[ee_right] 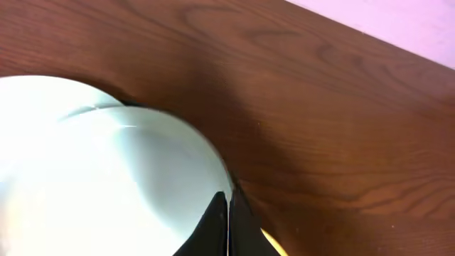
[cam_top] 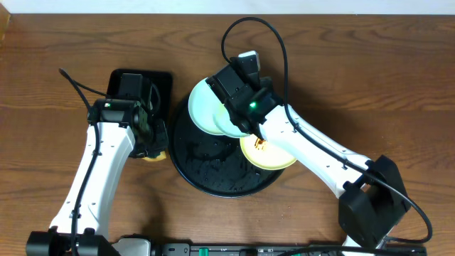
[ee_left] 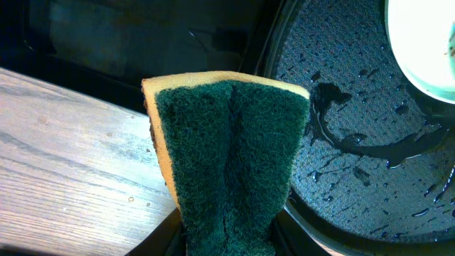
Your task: Clean dirty plates on tray and stack at the side
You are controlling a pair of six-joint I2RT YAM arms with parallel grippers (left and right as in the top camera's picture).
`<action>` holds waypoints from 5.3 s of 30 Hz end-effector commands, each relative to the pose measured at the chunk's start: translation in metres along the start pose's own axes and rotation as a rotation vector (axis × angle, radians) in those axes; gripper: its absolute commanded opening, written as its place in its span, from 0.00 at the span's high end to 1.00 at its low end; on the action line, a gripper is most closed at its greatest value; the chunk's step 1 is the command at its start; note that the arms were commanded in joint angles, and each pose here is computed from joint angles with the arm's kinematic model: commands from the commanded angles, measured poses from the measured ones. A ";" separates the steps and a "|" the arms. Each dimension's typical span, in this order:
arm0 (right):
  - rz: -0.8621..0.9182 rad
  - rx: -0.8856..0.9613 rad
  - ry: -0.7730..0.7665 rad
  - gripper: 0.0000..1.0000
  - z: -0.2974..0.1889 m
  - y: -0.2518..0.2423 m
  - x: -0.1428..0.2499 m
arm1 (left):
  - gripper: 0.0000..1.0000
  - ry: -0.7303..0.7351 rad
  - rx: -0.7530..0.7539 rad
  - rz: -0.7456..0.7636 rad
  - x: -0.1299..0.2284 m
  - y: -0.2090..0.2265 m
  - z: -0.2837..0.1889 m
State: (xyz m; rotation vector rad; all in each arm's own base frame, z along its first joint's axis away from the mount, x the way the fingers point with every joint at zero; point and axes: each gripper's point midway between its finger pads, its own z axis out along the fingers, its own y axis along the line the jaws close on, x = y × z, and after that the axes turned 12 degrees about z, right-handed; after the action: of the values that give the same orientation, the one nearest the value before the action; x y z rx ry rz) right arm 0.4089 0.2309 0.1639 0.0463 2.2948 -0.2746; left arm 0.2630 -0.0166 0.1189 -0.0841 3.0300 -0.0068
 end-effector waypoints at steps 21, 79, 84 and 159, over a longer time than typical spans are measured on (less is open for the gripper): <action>0.381 -0.053 0.423 0.44 0.006 -0.013 0.073 | 0.70 -0.013 -0.011 0.001 -0.004 0.003 -0.003; 0.332 -0.226 0.764 0.29 -0.017 0.065 0.175 | 0.65 -0.020 -0.063 0.000 -0.006 0.012 -0.003; 0.335 -0.220 0.750 0.29 -0.017 0.065 0.173 | 0.58 -0.023 -0.059 0.000 -0.006 0.011 -0.003; 0.464 -0.095 0.685 0.50 -0.016 0.067 0.215 | 0.37 0.000 -0.201 -0.171 -0.016 0.064 0.013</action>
State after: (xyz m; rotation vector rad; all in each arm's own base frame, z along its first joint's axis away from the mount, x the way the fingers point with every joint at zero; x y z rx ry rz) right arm 0.2440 0.3042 0.0081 0.6185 2.9710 0.1950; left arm 0.2730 0.0471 0.1033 -0.3462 3.0178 0.2857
